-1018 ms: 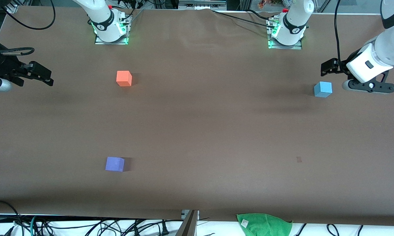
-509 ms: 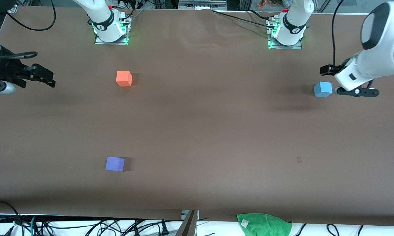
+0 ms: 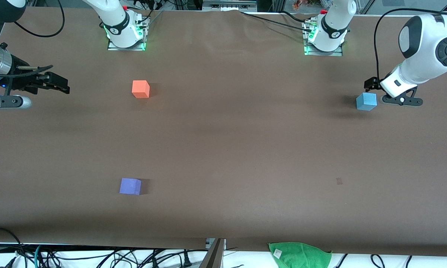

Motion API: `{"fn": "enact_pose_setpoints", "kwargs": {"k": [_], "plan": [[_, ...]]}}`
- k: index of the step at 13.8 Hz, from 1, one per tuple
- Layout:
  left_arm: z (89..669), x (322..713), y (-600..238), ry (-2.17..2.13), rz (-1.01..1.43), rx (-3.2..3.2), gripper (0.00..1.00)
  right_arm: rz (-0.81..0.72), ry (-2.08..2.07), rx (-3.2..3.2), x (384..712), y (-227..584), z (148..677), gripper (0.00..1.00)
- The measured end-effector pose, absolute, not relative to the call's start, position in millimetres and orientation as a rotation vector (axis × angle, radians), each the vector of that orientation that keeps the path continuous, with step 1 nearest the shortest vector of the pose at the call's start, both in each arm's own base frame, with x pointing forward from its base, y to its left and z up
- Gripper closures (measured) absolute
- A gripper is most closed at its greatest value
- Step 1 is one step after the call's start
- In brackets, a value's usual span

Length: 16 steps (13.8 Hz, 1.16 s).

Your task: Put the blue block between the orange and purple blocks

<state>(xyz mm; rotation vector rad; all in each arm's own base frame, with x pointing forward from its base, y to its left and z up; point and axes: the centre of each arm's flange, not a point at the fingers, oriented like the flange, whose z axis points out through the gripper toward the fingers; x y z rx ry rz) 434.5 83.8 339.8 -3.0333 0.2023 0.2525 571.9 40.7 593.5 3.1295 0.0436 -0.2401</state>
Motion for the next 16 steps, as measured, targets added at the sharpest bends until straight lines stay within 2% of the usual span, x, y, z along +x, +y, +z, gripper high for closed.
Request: {"fn": "enact_pose_setpoints", "kwargs": {"k": [3, 8, 16], "plan": [[276.3, 408.5, 95.8, 0.216, 0.138, -3.059, 0.00, -0.210, 0.043, 3.134, 568.9, 38.9, 604.3, 0.00], [200.7, 392.3, 149.8, 0.233, 0.052, -3.116, 0.00, -0.146, 0.031, 3.140, 572.5, 35.0, 610.3, 0.00], [183.2, 388.1, 154.8, 0.210, 0.085, -3.140, 0.01, -0.119, 0.027, 3.142, 575.2, 33.7, 610.8, 0.00]]}}
